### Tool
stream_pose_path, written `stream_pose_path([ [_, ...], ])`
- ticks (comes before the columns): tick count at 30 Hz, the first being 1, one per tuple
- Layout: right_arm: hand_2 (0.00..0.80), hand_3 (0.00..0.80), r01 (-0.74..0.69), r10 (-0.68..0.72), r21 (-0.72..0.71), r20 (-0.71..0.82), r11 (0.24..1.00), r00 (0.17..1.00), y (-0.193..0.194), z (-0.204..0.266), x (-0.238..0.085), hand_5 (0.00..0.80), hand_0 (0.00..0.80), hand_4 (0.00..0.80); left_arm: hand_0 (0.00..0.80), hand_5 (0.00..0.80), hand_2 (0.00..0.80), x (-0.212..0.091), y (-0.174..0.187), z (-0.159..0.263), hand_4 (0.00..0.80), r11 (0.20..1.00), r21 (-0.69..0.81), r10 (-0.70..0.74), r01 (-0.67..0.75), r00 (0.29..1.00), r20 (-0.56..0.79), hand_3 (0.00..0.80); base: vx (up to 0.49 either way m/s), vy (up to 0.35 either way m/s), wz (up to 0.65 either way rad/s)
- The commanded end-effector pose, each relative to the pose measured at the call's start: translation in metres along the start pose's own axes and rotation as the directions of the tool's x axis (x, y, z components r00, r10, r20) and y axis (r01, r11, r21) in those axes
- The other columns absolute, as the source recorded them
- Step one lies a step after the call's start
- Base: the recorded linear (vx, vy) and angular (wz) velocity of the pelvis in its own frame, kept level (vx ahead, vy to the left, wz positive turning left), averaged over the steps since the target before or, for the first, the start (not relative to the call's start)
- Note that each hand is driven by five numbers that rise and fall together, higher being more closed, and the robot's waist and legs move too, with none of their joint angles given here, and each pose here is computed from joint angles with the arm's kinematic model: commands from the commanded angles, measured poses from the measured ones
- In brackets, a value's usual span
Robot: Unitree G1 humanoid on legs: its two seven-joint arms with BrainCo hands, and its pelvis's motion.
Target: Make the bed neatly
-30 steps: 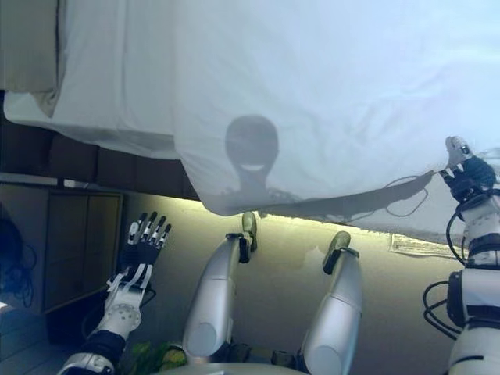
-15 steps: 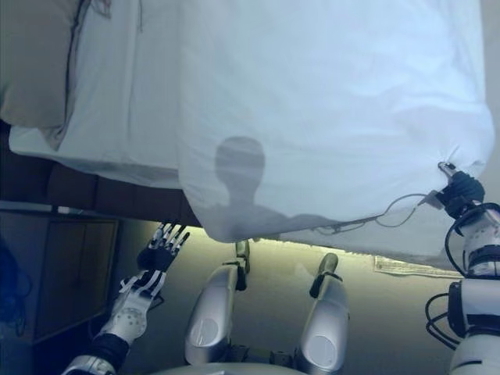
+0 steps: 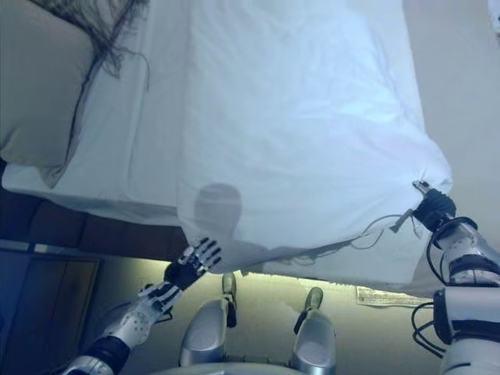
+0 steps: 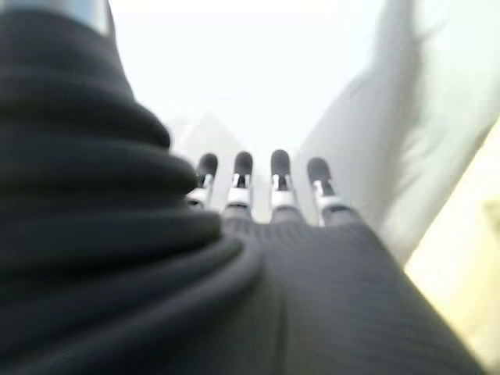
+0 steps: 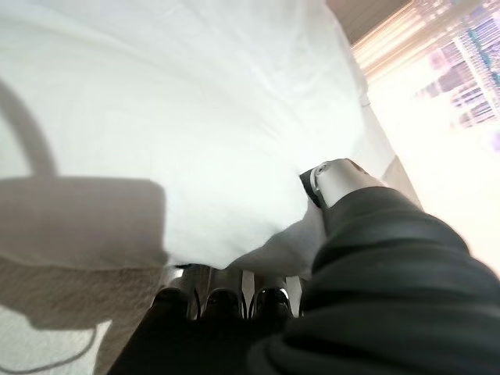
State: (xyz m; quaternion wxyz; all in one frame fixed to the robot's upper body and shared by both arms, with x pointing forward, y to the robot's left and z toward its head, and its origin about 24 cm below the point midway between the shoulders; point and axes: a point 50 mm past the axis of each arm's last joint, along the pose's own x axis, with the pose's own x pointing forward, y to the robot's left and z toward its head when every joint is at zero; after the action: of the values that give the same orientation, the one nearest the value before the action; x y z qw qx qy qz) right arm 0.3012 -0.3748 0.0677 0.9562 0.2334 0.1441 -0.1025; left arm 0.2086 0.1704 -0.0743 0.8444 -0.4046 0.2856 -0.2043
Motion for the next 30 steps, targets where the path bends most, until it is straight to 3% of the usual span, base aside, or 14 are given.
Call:
stream_pose_path([
  [1, 0.800, 0.800, -0.065, 0.069, -0.042, 0.107, 0.997, 0.992, 0.023, 0.032, 0.007, 0.800, 0.800, 0.800, 0.000, 0.000, 0.000, 0.018, -0.019, -0.028, 0.000, 0.965, -0.219, -0.172, 0.146, 0.980, -0.104, 0.000, 0.059, -0.057, -0.02],
  [5, 0.800, 0.800, -0.081, 0.081, -0.012, 0.072, 0.997, 0.994, 0.030, 0.018, 0.012, 0.800, 0.800, 0.800, 0.000, 0.000, 0.000, 0.029, -0.033, -0.047, 0.000, 0.897, -0.401, -0.277, 0.185, 0.943, -0.184, 0.000, 0.076, -0.099, -0.02],
  [9, 0.800, 0.800, -0.119, 0.118, 0.019, 0.039, 0.993, 0.992, 0.042, -0.001, 0.019, 0.800, 0.800, 0.800, 0.000, 0.000, 0.000, 0.036, -0.042, -0.061, 0.000, 0.846, -0.521, -0.288, 0.116, 0.921, -0.262, 0.000, 0.068, -0.151, -0.07],
  [19, 0.800, 0.800, -0.225, 0.226, 0.079, 0.006, 0.971, 0.974, 0.084, -0.033, 0.030, 0.800, 0.800, 0.800, 0.000, 0.000, 0.000, 0.050, -0.043, -0.062, 0.000, 0.808, -0.566, -0.077, -0.163, 0.923, -0.377, 0.000, 0.001, -0.185, -0.09],
  [24, 0.800, 0.800, -0.282, 0.282, 0.115, 0.016, 0.953, 0.959, 0.099, -0.042, 0.028, 0.800, 0.800, 0.800, 0.000, 0.000, 0.000, 0.062, -0.046, -0.047, 0.000, 0.782, -0.595, -0.014, -0.188, 0.948, -0.319, 0.000, 0.000, -0.181, -0.14],
  [30, 0.800, 0.800, -0.306, 0.306, 0.152, 0.030, 0.940, 0.952, 0.101, -0.049, 0.024, 0.800, 0.800, 0.800, 0.000, 0.000, 0.000, 0.075, -0.046, -0.012, 0.000, 0.718, -0.682, 0.068, -0.138, 0.989, -0.129, 0.000, 0.000, -0.093, -0.07],
])
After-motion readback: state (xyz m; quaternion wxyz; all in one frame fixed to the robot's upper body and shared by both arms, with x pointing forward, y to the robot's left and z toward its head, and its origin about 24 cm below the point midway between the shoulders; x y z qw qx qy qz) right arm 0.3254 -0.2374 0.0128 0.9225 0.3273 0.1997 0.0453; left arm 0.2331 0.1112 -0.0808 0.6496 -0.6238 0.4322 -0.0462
